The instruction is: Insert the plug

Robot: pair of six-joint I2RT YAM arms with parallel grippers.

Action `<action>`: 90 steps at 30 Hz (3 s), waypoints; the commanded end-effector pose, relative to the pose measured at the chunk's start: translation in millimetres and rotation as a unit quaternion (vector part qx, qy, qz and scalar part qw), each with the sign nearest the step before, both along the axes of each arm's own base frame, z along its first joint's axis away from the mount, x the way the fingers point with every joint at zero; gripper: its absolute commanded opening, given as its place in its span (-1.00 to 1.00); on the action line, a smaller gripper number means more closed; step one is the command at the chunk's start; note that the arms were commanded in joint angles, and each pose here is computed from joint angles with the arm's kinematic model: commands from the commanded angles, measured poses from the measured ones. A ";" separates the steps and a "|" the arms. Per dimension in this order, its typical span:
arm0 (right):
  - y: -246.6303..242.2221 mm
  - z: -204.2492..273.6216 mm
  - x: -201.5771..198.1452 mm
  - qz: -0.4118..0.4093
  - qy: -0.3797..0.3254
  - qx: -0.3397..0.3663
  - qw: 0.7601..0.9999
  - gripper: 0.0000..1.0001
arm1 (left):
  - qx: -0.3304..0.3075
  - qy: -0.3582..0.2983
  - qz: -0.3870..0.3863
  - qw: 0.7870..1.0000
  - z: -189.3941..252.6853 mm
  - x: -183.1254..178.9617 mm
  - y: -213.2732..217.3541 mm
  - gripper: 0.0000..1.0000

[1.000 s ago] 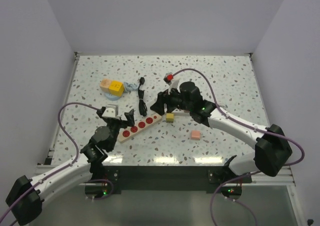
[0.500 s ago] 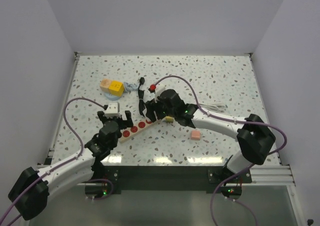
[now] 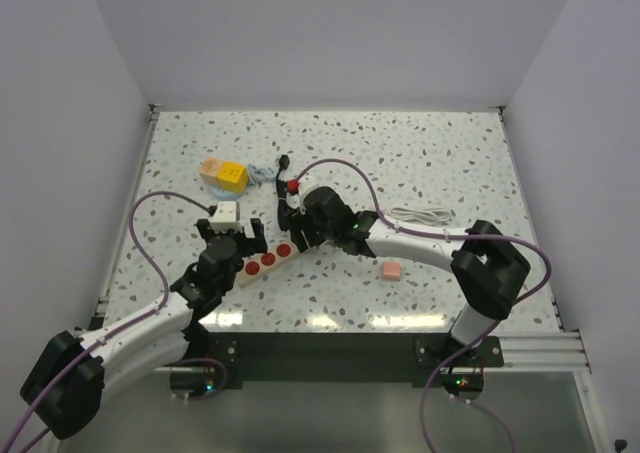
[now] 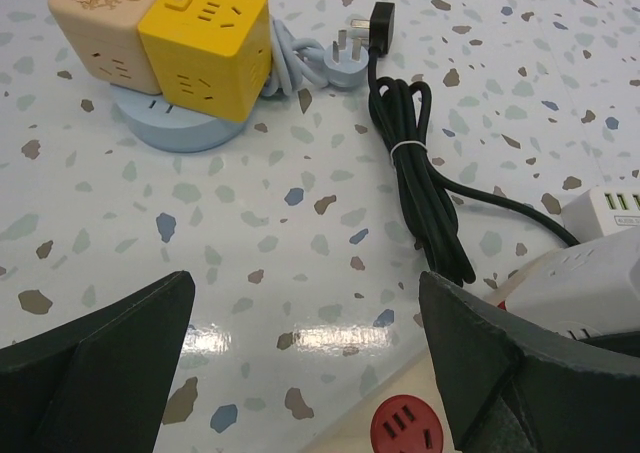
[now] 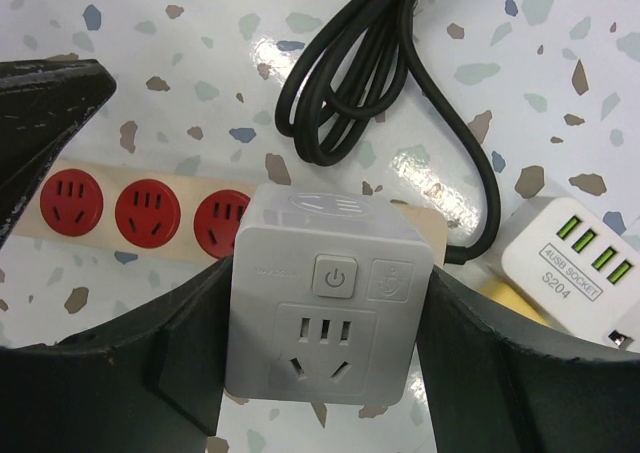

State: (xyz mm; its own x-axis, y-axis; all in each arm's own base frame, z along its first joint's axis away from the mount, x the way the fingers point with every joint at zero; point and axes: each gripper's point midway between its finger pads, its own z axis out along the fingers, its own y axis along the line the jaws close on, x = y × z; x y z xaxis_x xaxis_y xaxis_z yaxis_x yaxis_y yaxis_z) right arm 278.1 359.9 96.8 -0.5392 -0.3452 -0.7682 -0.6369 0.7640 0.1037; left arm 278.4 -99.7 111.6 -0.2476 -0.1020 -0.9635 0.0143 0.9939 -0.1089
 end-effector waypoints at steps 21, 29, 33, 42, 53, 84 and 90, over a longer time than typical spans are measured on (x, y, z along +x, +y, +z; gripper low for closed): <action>13.5 8.8 12.4 -0.023 -0.019 -0.012 0.999 -1.00 | -0.037 -0.038 -0.002 0.999 29.2 4.9 -3.6 1.00; 15.6 -2.9 9.3 -0.014 -0.008 -0.028 0.999 -1.00 | -0.040 -0.041 -0.001 0.998 30.5 3.9 -3.0 1.00; 18.3 -12.1 8.5 -0.012 -0.002 -0.043 0.999 -1.00 | -0.040 -0.042 -0.001 0.998 30.6 4.4 -3.0 1.00; 11.7 -27.9 6.5 -0.018 0.002 -0.071 0.997 -1.00 | -0.042 -0.045 -0.003 0.998 31.9 4.0 -3.2 1.00; -5.1 -48.0 0.0 -0.038 0.011 -0.095 0.995 -1.00 | -0.043 -0.046 -0.005 0.998 32.2 3.0 -3.6 1.00; -61.6 -120.0 -35.3 -0.089 0.036 -0.141 0.985 -1.00 | -0.046 -0.050 0.001 0.998 34.8 0.8 0.1 1.00; -71.7 -139.9 -45.2 -0.093 0.051 -0.158 0.982 -1.00 | -0.048 -0.050 0.002 0.998 34.9 -0.1 0.9 1.00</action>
State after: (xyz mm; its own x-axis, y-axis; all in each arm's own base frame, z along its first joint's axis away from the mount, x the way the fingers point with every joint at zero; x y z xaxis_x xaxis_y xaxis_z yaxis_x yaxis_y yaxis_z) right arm 286.7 373.9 70.9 -0.4771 -0.1883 -0.8585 -0.5138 0.8522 0.0986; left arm 276.8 -101.2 139.3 -0.1720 -0.1630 -0.9715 0.0427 0.9841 -0.1727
